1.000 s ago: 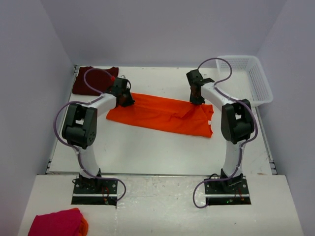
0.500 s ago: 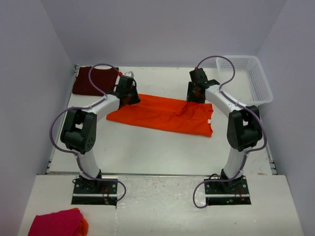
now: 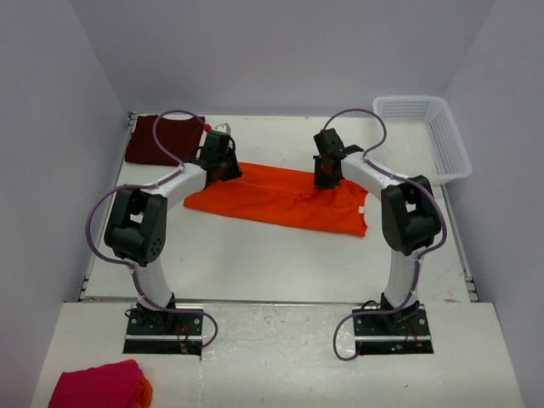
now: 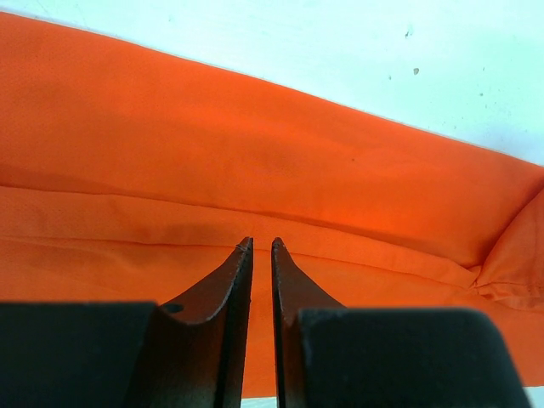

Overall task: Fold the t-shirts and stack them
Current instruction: Fold the other side of the tshirt into a rectangle, then rotate the tshirt 90 degrees

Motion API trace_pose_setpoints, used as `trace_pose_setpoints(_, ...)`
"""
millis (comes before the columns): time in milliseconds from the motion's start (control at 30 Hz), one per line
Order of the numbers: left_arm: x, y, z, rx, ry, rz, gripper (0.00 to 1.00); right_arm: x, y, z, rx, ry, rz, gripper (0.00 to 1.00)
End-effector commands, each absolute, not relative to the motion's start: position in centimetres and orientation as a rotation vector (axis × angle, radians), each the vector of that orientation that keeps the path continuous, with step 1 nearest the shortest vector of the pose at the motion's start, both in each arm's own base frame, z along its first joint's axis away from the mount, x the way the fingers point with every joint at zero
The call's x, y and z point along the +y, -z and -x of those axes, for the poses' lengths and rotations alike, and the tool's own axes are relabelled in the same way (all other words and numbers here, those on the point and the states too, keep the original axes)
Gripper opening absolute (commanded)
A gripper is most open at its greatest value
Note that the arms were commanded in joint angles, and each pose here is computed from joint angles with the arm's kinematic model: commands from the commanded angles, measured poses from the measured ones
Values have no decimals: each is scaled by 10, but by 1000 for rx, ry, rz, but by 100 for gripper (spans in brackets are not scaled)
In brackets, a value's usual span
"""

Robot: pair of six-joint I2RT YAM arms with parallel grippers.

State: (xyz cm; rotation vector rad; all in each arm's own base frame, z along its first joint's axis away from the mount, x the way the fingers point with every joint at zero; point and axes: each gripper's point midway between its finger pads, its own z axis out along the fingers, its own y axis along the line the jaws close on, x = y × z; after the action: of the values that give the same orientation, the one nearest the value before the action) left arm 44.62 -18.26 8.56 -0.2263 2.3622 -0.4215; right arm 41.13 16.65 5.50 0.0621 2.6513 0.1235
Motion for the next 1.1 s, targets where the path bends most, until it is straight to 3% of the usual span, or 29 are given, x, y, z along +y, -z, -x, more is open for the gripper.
trace_pose_setpoints(0, -184, -110, -454, 2296, 431, 177, 15, 181, -62, -431, 2618, -180, -40, 0)
trace_pose_setpoints(133, -181, -112, -453, 2296, 408, 185, 15, 203, -64, -451, 2590, -242, 44, 0)
trace_pose_setpoints(233, -177, -111, -452, 2295, 388, 194, 15, 236, -109, -492, 2492, -304, 111, 0)
trace_pose_setpoints(333, -175, -109, -449, 2305, 373, 189, 15, 244, -119, -496, 2498, -315, 136, 0)
trace_pose_setpoints(433, -180, -119, -451, 2294, 401, 153, 14, 229, -139, -480, 2450, -293, 97, 0)
trace_pose_setpoints(467, -184, -123, -452, 2287, 427, 133, 12, 213, -110, -454, 2519, -230, 77, 0)
trace_pose_setpoints(500, -203, -132, -449, 2281, 541, 42, 9, 207, -147, -449, 2414, -257, 27, 2)
trace_pose_setpoints(600, -256, -152, -443, 2216, 797, -172, 0, 172, -124, -403, 2438, -145, -47, 2)
trace_pose_setpoints(867, -391, -151, -402, 2127, 1399, -552, 0, 135, -176, -325, 2338, -165, -172, 0)
trace_pose_setpoints(1067, -452, -120, -385, 2171, 1541, -677, 0, 135, -185, -297, 2322, -189, -162, 0)
